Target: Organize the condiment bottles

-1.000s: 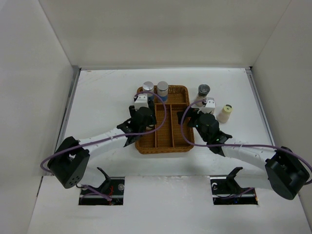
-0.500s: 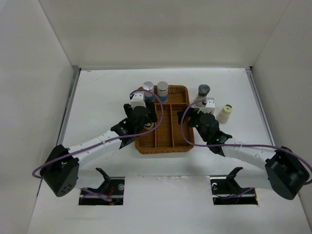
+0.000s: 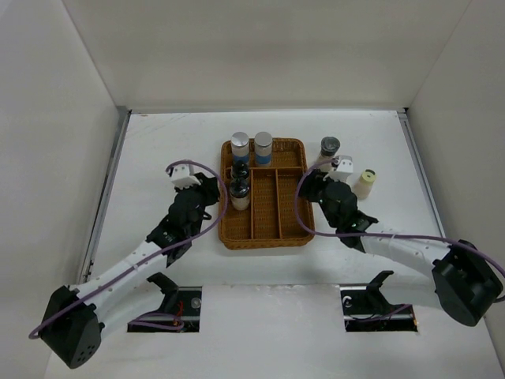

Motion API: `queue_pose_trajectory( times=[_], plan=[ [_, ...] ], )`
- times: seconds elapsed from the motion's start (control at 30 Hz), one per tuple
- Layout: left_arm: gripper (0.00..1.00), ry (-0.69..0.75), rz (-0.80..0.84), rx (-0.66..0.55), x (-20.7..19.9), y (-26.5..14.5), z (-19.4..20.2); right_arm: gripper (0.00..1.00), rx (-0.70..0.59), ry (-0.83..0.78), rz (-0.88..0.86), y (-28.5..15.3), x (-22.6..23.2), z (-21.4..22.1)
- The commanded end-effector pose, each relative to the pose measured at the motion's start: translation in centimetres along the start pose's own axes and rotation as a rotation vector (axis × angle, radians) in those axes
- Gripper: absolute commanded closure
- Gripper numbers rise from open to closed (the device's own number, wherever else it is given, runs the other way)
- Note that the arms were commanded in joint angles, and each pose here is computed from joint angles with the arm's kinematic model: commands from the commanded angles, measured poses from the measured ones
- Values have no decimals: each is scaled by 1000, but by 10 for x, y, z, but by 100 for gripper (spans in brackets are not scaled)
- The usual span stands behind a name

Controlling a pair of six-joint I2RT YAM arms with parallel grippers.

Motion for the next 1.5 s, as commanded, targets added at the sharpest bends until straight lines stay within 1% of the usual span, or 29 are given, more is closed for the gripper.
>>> queue_pose_trajectory(
  times=[0.0,0.03,0.07,0.1,0.17,0.27,0.33,0.37,0.4,0.43,0.5,0.57,0.77,0.9,1.07,1.23,1.27,1.33,1.37,1.47],
  plan=[
    [71,-146,36,-50,12,2,-4,52,-136,61,53,5,-2,-47],
    [71,-172,33,-51,19,3,-2,63,-131,55,87,8,-7,-53],
    [71,-195,26,-54,27,3,0,71,-120,45,119,12,-11,-61],
    [70,-215,20,-53,35,3,1,74,-104,33,149,16,-16,-68],
    [68,-249,0,-55,50,2,5,73,-77,-7,208,26,-28,-83],
    [65,-307,-12,-60,64,0,7,61,-31,-82,315,44,-49,-101],
    [64,-332,-4,-57,69,0,8,49,23,-136,398,60,-66,-109],
    [63,-337,3,-55,70,0,10,40,63,-164,431,68,-74,-111],
    [63,-334,4,-54,71,0,11,25,96,-181,454,75,-80,-111],
    [63,-330,-1,-54,72,0,11,14,127,-197,460,83,-84,-109],
    [62,-327,-8,-52,74,0,12,4,180,-225,468,95,-89,-105],
    [62,-327,-3,-56,74,0,12,0,220,-250,456,108,-93,-100],
    [61,-324,-17,-35,75,3,16,0,298,-262,401,137,-98,-82],
    [61,-325,-22,-32,77,5,18,0,298,-251,376,144,-97,-74],
    [61,-323,-20,-25,76,6,19,8,297,-238,354,151,-97,-67],
    [61,-323,-15,-21,76,7,20,15,317,-240,351,154,-97,-59],
    [61,-321,-15,-22,76,7,20,18,319,-240,352,154,-98,-57],
    [61,-325,-23,-22,77,7,21,27,299,-237,360,156,-99,-59],
    [61,-326,-21,-15,77,7,21,29,284,-239,361,156,-99,-61],
    [61,-318,-10,-13,74,8,21,31,227,-242,367,156,-97,-67]
  ],
)
Point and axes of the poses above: each gripper's point midway between its finger pads, its own y axis out along the fingers, its own x axis along the line the jaws close on, z = x × y, the point moved 10 cm from there along -y, back along the fingers, and after that the axes turned 15 degrees about -y, right-handed, at the moved point
